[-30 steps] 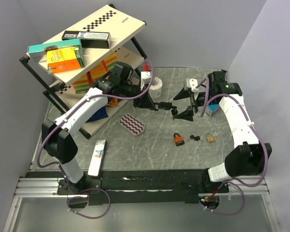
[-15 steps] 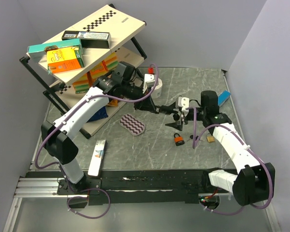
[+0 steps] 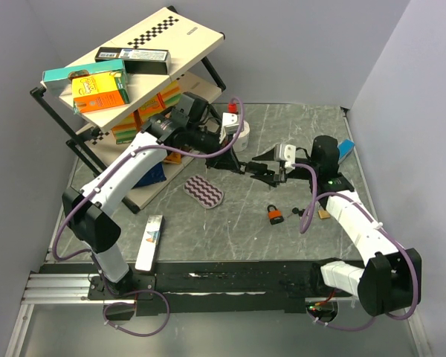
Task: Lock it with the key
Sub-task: Lock the lock.
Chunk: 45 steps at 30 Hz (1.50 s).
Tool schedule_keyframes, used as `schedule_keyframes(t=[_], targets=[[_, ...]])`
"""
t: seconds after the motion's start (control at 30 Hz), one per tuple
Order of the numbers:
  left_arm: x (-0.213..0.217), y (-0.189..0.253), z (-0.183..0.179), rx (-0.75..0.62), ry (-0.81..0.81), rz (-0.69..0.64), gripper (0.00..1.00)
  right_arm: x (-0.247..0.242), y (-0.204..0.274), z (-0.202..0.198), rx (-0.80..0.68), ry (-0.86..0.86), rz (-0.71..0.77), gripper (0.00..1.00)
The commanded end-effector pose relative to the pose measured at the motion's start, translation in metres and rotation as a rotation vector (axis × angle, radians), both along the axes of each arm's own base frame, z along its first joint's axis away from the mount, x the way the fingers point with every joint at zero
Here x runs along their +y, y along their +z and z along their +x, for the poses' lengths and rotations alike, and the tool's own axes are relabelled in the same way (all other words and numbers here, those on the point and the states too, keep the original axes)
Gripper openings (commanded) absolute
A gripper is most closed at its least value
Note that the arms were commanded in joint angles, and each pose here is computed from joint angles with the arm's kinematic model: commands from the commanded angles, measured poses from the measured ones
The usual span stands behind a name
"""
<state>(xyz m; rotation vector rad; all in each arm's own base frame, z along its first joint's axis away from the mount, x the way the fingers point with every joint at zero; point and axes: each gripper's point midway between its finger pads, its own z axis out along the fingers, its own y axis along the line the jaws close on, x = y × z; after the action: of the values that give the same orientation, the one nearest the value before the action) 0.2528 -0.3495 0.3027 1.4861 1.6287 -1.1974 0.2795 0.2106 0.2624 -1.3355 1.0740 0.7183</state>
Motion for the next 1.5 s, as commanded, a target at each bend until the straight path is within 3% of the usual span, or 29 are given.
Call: schedule_keyframes(t=[0.0, 0.3, 0.57, 0.77, 0.87, 0.93, 1.03, 1.07, 1.2, 1.3, 1.47], targets=[[-0.007, 0.044, -0.012, -0.084, -0.074, -0.127, 0.01, 0.008, 0.014, -0.007, -0.06, 0.079, 0.024, 0.59], [-0.007, 0.05, -0.016, -0.079, -0.081, -0.158, 0.01, 0.014, 0.014, -0.014, -0.078, 0.094, 0.044, 0.6], [-0.007, 0.053, -0.018, -0.075, -0.083, -0.172, 0.01, 0.017, 0.01, -0.015, -0.066, 0.103, 0.044, 0.52], [-0.007, 0.055, -0.019, -0.077, -0.081, -0.177, 0.01, 0.019, 0.012, -0.016, -0.069, 0.116, 0.043, 0.33], [-0.006, 0.052, -0.018, -0.078, -0.076, -0.17, 0.01, 0.018, 0.011, -0.018, -0.067, 0.123, 0.037, 0.17], [-0.006, 0.051, -0.016, -0.081, -0.066, -0.163, 0.01, 0.018, 0.011, -0.02, -0.055, 0.129, 0.034, 0.0], [-0.006, 0.046, -0.009, -0.11, -0.035, -0.15, 0.01, 0.019, 0.013, -0.023, -0.018, 0.144, 0.034, 0.0], [-0.005, 0.05, -0.008, -0.137, -0.026, -0.159, 0.05, 0.019, 0.016, -0.023, -0.011, 0.145, 0.036, 0.0], [0.004, 0.032, -0.003, -0.195, -0.004, -0.095, 0.35, 0.021, 0.024, -0.025, 0.076, 0.15, 0.059, 0.0], [0.015, 0.022, -0.003, -0.194, -0.001, -0.048, 0.48, 0.019, 0.035, -0.026, 0.142, 0.162, 0.073, 0.0], [0.024, 0.007, -0.004, -0.172, 0.008, -0.014, 0.54, 0.018, 0.041, -0.034, 0.197, 0.197, 0.074, 0.0]])
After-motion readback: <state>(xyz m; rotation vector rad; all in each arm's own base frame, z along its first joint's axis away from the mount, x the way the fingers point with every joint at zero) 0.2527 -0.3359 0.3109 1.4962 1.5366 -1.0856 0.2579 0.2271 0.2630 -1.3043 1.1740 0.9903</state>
